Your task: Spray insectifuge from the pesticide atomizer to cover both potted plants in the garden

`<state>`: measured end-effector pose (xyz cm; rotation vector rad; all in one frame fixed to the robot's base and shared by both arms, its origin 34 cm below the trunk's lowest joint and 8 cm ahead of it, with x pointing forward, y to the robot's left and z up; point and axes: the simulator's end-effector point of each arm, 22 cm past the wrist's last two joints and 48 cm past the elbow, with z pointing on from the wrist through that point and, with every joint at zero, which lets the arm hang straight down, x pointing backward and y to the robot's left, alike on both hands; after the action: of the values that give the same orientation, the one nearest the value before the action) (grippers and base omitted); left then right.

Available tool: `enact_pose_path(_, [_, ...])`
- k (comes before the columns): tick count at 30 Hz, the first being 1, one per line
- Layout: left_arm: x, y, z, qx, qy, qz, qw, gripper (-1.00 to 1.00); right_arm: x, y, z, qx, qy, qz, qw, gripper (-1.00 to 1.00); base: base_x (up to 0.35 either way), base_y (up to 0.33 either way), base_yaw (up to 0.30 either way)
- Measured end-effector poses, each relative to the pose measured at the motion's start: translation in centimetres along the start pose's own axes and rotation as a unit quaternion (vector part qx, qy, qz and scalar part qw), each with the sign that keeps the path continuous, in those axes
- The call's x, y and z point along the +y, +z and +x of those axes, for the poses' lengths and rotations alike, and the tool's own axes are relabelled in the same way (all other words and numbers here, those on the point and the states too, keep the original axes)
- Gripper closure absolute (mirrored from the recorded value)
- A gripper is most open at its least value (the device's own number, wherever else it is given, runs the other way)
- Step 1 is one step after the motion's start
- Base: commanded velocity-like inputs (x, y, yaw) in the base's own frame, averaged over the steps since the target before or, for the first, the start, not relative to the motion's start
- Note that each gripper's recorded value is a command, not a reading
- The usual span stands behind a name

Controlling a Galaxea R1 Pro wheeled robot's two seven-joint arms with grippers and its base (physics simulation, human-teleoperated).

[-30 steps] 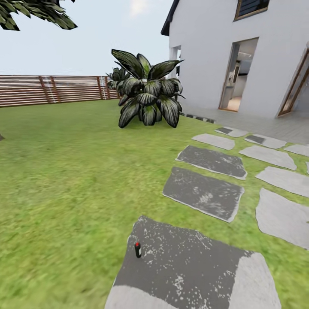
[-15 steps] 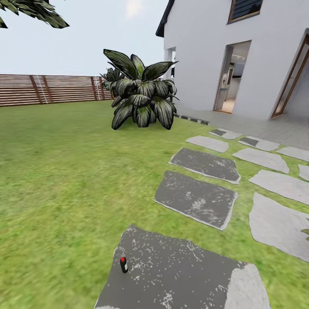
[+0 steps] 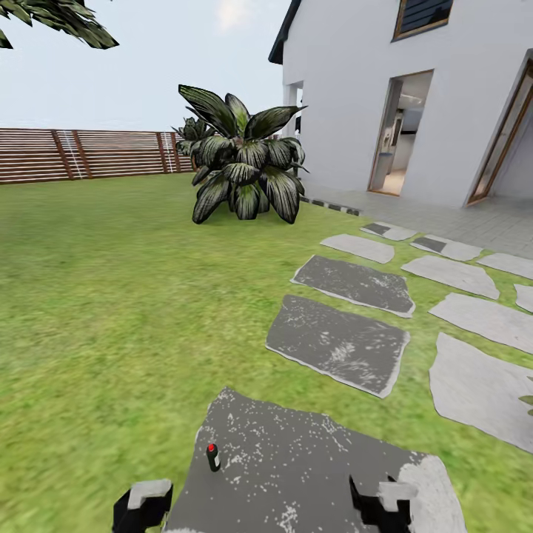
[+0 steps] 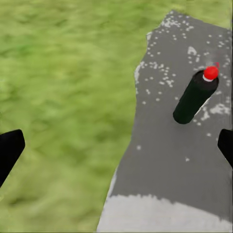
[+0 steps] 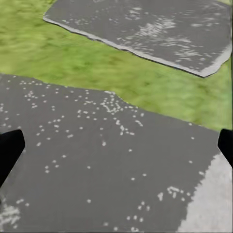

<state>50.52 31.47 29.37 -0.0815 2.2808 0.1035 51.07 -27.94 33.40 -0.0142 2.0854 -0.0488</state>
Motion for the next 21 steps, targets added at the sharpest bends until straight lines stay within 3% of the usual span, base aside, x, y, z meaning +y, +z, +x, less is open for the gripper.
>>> enact_pose_path(2, [0.0, 1.3, -3.3, -0.022, -0.002, -0.001, 0.9997, -1.00, -0.1, 2.7, -4.4, -0.028, 0.001, 0.002, 0.9996, -1.00, 0.000, 0.000, 0.000])
enact_pose_path(8, [0.1, 3.3, -10.1, -0.068, -0.006, -0.002, 0.9977, -1.00, -0.6, 8.3, -14.2, -0.057, 0.004, 0.006, 0.9984, -1.00, 0.000, 0.000, 0.000])
enact_pose_path(9, [-0.2, 3.8, -12.2, -0.082, -0.005, 0.001, 0.9966, -1.00, -0.8, 9.6, -17.3, -0.064, 0.005, 0.007, 0.9979, -1.00, 0.000, 0.000, 0.000])
enact_pose_path(11, [-0.3, 3.9, -12.8, -0.088, -0.002, 0.004, 0.9961, -1.00, -0.8, 10.1, -18.5, -0.067, 0.004, 0.006, 0.9977, -1.00, 0.000, 0.000, 0.000])
enact_pose_path(12, [-1.0, 3.9, -12.9, -0.090, 0.014, 0.013, 0.9957, -1.00, -0.8, 10.2, -18.6, -0.065, 0.002, 0.005, 0.9979, -1.00, 0.000, 0.000, 0.000])
enact_pose_path(15, [-1.6, 3.9, -12.9, -0.090, 0.037, 0.021, 0.9950, -1.00, -0.9, 10.2, -17.8, -0.057, 0.001, 0.005, 0.9983, -1.00, 0.000, 0.000, 0.000])
enact_pose_path(21, [-1.7, 3.8, -12.4, -0.086, 0.039, 0.022, 0.9953, -1.00, -0.9, 10.1, -17.3, -0.052, 0.000, 0.005, 0.9986, -1.00, 0.000, 0.000, -0.103])
